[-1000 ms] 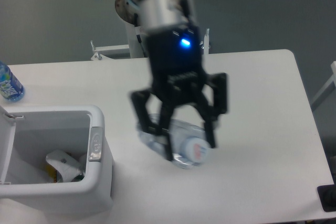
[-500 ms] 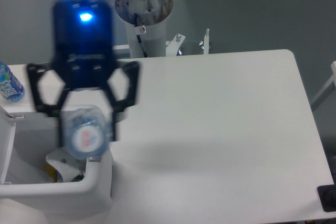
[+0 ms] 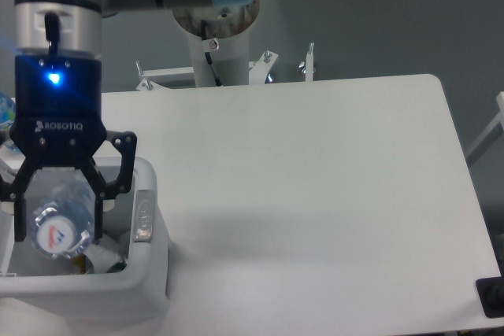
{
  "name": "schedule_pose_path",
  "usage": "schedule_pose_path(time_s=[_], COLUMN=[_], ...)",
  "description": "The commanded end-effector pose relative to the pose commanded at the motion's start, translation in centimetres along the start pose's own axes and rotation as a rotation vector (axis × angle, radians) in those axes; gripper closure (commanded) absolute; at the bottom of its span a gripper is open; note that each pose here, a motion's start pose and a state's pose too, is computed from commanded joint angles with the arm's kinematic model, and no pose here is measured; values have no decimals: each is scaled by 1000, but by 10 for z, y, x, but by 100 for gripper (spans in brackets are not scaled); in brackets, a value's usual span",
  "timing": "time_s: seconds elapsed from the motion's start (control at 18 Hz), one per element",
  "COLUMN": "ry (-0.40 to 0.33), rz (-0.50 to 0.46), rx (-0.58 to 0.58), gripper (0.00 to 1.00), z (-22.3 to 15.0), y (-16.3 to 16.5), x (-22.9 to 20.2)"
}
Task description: Place the trash in the trash can
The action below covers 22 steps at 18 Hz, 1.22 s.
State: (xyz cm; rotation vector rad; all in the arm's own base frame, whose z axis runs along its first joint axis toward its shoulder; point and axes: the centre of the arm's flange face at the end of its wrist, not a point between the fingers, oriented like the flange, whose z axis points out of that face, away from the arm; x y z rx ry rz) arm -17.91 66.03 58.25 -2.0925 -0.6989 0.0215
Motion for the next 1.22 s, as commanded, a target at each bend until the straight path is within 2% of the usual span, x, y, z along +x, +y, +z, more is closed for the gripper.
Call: schedule_pose_path(time_s=[0.28, 0.44, 0.67, 0.78, 0.83, 0.94, 1.17, 1.22], ry=[-29, -138, -318, -404, -435, -472, -407, -393], rz=[-9, -38, 18, 98, 153, 259, 520, 556], rx=[3, 41, 45, -34, -84, -244, -548, -593], gripper=[0, 0, 0, 0, 0, 0, 0, 0], z=[-1, -19, -23, -18, -19, -17, -36, -44], y=[-5, -24, -34, -23, -19, -3, 15, 16], x=[-15, -70, -135, -165, -166, -178, -204, -215])
